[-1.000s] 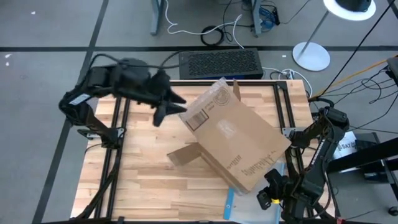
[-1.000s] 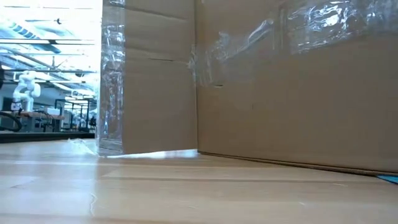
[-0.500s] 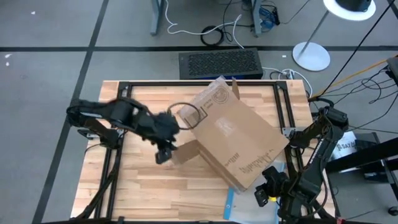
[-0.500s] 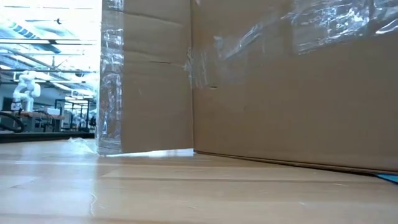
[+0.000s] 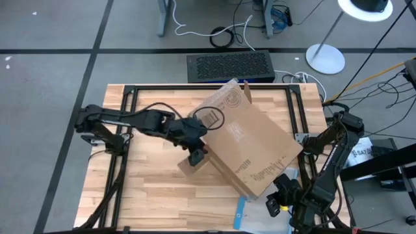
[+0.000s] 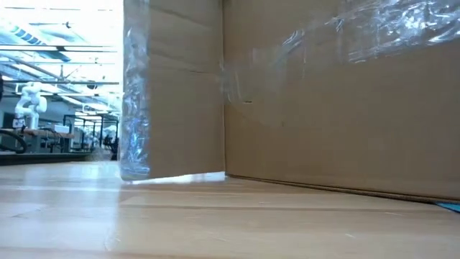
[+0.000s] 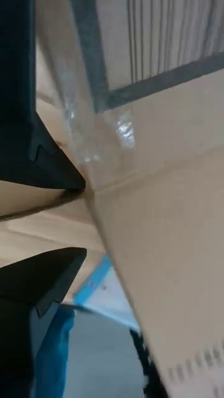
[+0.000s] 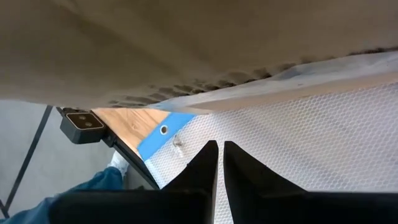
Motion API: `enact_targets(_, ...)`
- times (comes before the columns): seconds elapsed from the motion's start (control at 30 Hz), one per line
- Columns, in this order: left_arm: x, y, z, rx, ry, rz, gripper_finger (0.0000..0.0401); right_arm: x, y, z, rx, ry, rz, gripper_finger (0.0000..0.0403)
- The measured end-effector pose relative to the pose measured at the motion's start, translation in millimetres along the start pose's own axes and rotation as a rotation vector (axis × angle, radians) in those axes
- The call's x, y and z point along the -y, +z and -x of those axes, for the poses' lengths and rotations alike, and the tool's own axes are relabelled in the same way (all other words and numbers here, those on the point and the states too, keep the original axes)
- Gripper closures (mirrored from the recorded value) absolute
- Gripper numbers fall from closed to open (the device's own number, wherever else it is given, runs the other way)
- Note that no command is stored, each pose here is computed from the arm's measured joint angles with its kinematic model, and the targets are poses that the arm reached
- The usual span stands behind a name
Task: Unpack boxes
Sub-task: Remove all the items from the box on to the table
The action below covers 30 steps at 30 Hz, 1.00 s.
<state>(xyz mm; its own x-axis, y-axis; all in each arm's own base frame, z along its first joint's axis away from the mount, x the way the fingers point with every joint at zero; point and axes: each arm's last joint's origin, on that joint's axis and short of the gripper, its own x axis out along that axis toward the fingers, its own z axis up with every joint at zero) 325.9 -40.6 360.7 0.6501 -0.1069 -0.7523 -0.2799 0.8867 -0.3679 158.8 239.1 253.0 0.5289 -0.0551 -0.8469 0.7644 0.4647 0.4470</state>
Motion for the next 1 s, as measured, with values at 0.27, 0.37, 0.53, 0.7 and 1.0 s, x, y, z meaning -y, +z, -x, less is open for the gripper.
enact_targets(0.27, -6.0, -2.8, -33.7, -0.126, 0.014, -0.078, 0.0248, -0.3, 0.5, -0.3, 0.002, 0.000, 0.004, 0.0385)
enact_targets(0.37, -6.4, -2.6, -34.8, -0.134, 0.001, -0.123, 0.0316, -1.3, 0.4, -0.5, 0.000, 0.008, 0.002, 0.0385)
enact_targets(0.53, -17.0, 5.7, -30.8, -0.127, -0.044, -0.093, 0.0392, -1.7, 1.1, -0.6, 0.018, 0.018, 0.004, 0.0385)
enact_targets(0.7, -24.4, 17.3, -13.1, -0.051, -0.111, -0.001, 0.0396, -2.4, 0.7, 4.8, 0.021, 0.014, 0.020, 0.0385)
enact_targets(1.0, -43.2, 26.7, 18.7, -0.033, -0.231, 0.056, 0.0399, 2.1, 5.9, 53.6, 0.190, -0.003, 0.074, 0.0385)
